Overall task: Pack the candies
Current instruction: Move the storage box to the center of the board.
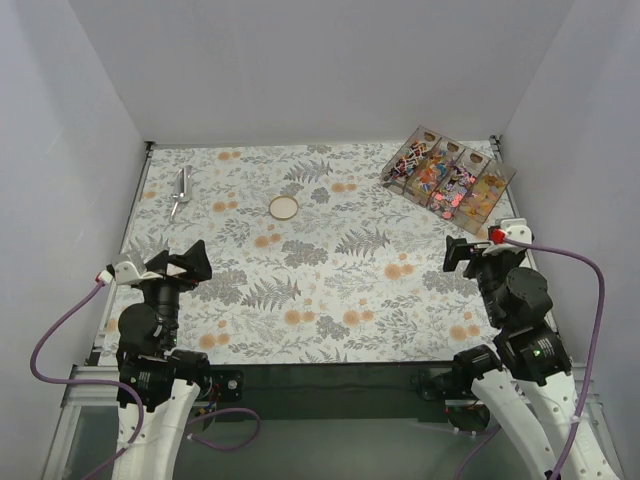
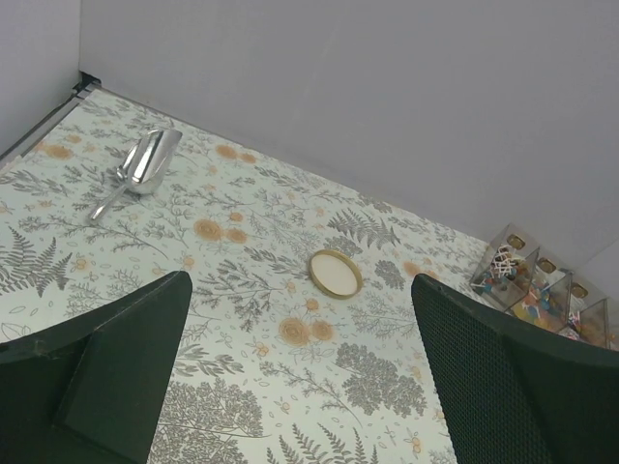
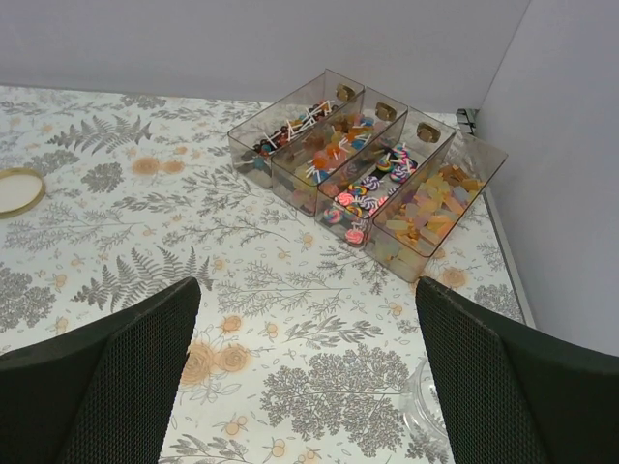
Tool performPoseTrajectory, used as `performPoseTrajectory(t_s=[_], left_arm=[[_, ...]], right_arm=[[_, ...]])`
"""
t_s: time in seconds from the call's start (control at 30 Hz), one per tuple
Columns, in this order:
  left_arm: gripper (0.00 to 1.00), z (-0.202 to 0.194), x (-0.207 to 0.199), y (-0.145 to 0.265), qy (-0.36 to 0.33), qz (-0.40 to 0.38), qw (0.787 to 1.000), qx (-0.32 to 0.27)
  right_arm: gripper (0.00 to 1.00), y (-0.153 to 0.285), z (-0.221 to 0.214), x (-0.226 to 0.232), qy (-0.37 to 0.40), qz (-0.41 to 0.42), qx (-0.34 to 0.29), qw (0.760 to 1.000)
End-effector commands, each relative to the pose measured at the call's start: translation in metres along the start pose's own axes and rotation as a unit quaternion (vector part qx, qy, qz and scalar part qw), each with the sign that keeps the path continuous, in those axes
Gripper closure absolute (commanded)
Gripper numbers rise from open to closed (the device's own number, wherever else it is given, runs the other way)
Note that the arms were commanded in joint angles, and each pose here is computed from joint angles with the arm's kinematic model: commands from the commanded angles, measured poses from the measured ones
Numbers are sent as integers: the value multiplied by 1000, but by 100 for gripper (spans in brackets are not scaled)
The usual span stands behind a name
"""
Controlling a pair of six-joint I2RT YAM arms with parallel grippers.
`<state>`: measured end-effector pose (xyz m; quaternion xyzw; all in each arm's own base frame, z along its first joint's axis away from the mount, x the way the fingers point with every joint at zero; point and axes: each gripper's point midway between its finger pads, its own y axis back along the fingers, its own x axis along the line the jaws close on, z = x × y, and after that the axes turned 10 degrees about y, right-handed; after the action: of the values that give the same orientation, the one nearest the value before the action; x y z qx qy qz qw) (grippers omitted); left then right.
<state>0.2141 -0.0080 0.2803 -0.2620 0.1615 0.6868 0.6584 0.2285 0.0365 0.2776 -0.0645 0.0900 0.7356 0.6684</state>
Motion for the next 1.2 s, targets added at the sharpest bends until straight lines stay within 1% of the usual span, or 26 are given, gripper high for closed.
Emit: performPoseTrajectory(t_s=[0.0, 0.13, 0.27, 0.3, 0.37, 0.4, 0.43, 0.47, 0.5, 0.57, 0.63, 0.67, 0.7, 0.73, 0.77, 0.8, 0.83, 0.87, 0.9, 0.93, 0.97, 1.03, 1.07, 1.1, 1.17], left_arm=[[3, -3, -3, -1, 8, -6, 1000, 5], [3, -4, 0, -2, 14, 1, 1000, 4], [3, -5, 2, -2, 14, 5, 1000, 5], [3, -5, 1, -2, 14, 4, 1000, 6], [3, -6, 1, -3, 16, 3, 1000, 6], [3, -8, 0, -3, 15, 0, 1000, 10], [3, -8, -1, -3, 17, -3, 1000, 11], [3, -8, -1, -3, 18, -4, 1000, 11], [3, -9, -1, -3, 18, -5, 1000, 12], [3, -9, -1, -2, 18, -4, 1000, 11], [3, -9, 1, -2, 18, 0, 1000, 9], [3, -9, 1, -2, 18, 0, 1000, 8], [3, -9, 1, -2, 18, 1, 1000, 9], [3, -10, 2, -2, 18, 0, 1000, 10], [3, -10, 1, -2, 18, -2, 1000, 10], [3, -10, 0, -2, 18, -3, 1000, 9], [3, -10, 0, -2, 18, -2, 1000, 10], [3, -11, 1, -2, 18, -2, 1000, 11], [3, -11, 1, -2, 18, -3, 1000, 11], [3, -10, 0, -2, 18, -3, 1000, 10], [3, -11, 1, -2, 18, -3, 1000, 10], [3, -11, 0, -1, 17, -5, 1000, 10], [3, -10, -1, -1, 19, -7, 1000, 9], [3, -11, -1, -1, 18, -7, 1000, 10], [3, -12, -1, -1, 18, -9, 1000, 11]], right_arm=[[2, -8, 5, 2, -6, 1, -7, 1000], [2, -17, 2, 9, -5, 12, 7, 1000], [2, -31, -1, 24, -4, 43, 20, 999], [2, -37, -5, 29, -1, 51, 31, 998], [2, -44, 0, 34, -12, 57, 31, 998], [2, -52, -6, 37, -10, 58, 47, 997], [2, -57, -3, 37, -29, 48, 48, 997], [2, -63, 3, 29, -43, 22, 51, 998], [2, -76, -9, 33, -41, 18, 79, 996], [2, -91, -12, 31, -49, -6, 101, 994], [2, -115, -19, 32, -42, -27, 136, 990], [2, -129, -37, 27, -36, -59, 168, 983], [2, -139, -27, 20, -43, -80, 165, 982], [2, -146, -31, 15, -44, -99, 176, 979], [2, -159, -49, 6, -40, -124, 204, 970], [2, -166, -57, 3, -50, -133, 220, 965], [2, -178, -48, -3, -61, -140, 217, 964], [2, -186, -57, -14, -70, -149, 231, 959], [2, -196, -80, -14, -74, -152, 261, 950], [2, -206, -78, -20, -86, -158, 260, 949], [2, -215, -101, -29, -93, -162, 286, 940], [7, -228, -115, -38, -109, -163, 299, 934], [10, -242, -128, -47, -124, -162, 314, 927], [14, -244, -139, -51, -132, -163, 332, 920], [18, -263, -157, -55, -153, -157, 351, 910]])
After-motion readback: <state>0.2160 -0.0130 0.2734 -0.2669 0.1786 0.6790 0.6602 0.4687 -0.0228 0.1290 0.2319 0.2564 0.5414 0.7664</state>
